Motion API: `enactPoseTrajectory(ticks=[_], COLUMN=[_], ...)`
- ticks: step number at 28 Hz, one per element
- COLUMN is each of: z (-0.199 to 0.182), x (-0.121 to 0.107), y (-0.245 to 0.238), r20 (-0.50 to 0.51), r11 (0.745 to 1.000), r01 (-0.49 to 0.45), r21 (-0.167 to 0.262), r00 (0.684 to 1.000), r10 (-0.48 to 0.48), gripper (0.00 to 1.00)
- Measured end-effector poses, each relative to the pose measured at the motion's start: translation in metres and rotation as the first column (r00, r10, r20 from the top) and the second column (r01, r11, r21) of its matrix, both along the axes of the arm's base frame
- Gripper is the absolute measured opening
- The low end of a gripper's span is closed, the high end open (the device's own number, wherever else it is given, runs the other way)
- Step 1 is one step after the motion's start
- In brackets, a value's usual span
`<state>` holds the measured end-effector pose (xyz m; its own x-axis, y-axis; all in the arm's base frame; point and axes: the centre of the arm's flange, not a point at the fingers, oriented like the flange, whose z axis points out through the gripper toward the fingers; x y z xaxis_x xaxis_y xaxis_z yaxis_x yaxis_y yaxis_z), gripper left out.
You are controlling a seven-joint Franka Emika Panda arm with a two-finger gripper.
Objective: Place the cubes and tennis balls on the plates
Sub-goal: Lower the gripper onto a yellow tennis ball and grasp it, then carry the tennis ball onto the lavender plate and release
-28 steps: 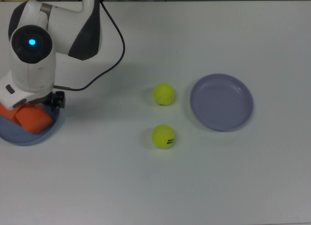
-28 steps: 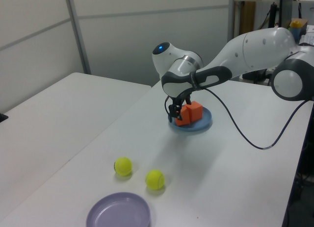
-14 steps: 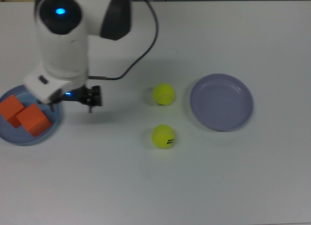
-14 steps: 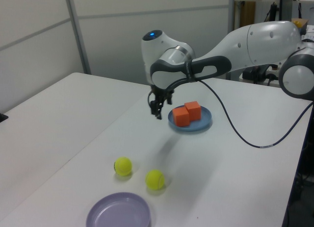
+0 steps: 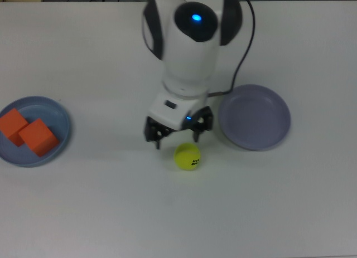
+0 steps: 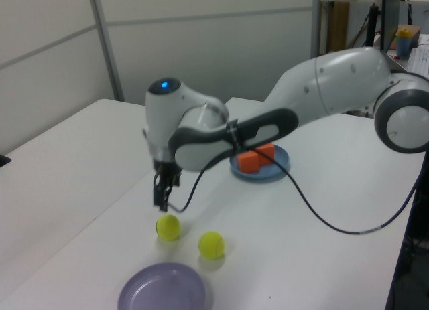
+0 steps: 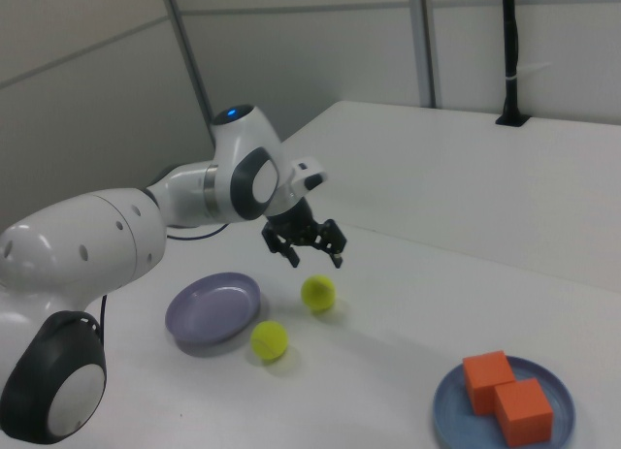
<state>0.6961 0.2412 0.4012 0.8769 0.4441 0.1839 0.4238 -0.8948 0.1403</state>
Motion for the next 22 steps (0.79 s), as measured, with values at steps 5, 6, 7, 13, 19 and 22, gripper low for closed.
enactPoseTrajectory(ticks=[5, 6, 7, 13, 19, 22], z=[-0.028, -0.032, -0.036, -0.048, -0.054, -0.059], x=[-0.011, -0.012, -0.014, -0.014, -0.007, -0.006], y=[0.036, 0.04, 0.044, 0.046, 0.032, 0.029], r20=[0.013, 0.012, 0.012, 0.016, 0.024, 0.019], r11=[0.998, 0.997, 0.996, 0.993, 0.99, 0.989], r01=[-0.049, -0.054, -0.06, -0.066, -0.054, -0.053], r21=[-0.041, -0.051, -0.06, -0.098, -0.13, -0.137], r00=[0.999, 0.998, 0.998, 0.998, 0.998, 0.998], r10=[0.05, 0.055, 0.06, 0.067, 0.058, 0.056], gripper=[1.0, 1.0, 1.0, 1.0, 1.0, 1.0])
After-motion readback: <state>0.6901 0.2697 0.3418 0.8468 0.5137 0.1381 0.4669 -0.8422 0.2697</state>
